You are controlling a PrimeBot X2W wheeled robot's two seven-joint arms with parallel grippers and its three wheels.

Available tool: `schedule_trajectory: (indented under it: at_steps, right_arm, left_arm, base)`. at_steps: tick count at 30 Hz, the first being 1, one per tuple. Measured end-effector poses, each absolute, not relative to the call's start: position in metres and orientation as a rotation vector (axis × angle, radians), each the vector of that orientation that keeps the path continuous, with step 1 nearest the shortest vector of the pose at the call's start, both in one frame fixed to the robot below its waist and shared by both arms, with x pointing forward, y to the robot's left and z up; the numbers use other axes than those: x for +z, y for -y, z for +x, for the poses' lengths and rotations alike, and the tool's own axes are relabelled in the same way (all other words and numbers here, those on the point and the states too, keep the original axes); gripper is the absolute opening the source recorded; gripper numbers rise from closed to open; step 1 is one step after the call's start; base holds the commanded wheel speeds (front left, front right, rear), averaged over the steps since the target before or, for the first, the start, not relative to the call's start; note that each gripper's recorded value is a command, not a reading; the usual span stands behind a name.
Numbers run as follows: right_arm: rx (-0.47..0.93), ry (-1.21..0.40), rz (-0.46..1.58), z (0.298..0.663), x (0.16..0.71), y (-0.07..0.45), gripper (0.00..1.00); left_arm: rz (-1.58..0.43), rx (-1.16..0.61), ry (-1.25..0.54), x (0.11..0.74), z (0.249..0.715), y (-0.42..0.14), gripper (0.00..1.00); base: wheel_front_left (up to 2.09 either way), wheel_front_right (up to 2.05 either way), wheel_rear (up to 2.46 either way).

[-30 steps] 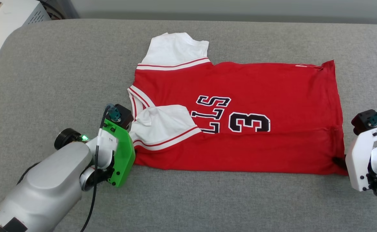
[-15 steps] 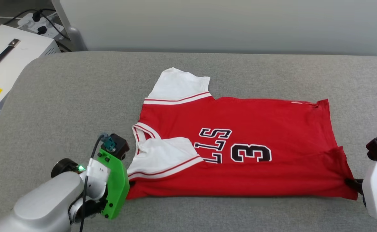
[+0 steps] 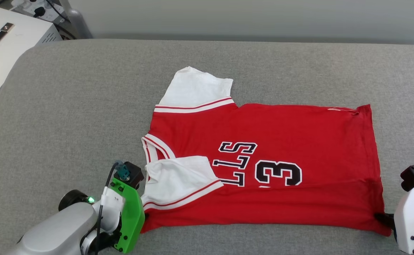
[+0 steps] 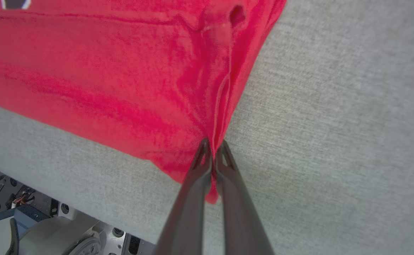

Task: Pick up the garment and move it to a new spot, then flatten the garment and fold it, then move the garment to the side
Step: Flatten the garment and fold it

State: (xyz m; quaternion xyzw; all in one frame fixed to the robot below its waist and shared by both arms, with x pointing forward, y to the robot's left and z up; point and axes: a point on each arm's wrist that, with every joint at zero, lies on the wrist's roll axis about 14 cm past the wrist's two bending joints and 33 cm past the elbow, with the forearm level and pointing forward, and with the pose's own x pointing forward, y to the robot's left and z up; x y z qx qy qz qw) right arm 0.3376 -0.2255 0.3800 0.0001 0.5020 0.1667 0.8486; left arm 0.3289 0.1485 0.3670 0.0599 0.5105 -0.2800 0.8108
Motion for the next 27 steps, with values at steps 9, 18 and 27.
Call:
schedule_trajectory:
  at_steps: [9,18,27]
  right_arm:
    - [0.324,-1.031,0.02,0.344,0.369,0.224,1.0]
    - [0.304,-0.607,0.009,0.387,0.448,0.222,1.0]
    - [0.17,-0.168,0.045,0.422,0.526,0.236,1.0]
  left_arm:
    - [0.082,-0.569,-1.059,0.36,0.338,-0.152,1.0]
    - [0.109,-0.529,-0.827,0.424,0.375,-0.161,1.0]
    - [0.153,-0.491,-0.408,0.541,0.478,-0.143,1.0]
  base:
    - [0.0,0.0,0.0]
    - [0.0,0.0,0.0]
    - [0.0,0.0,0.0]
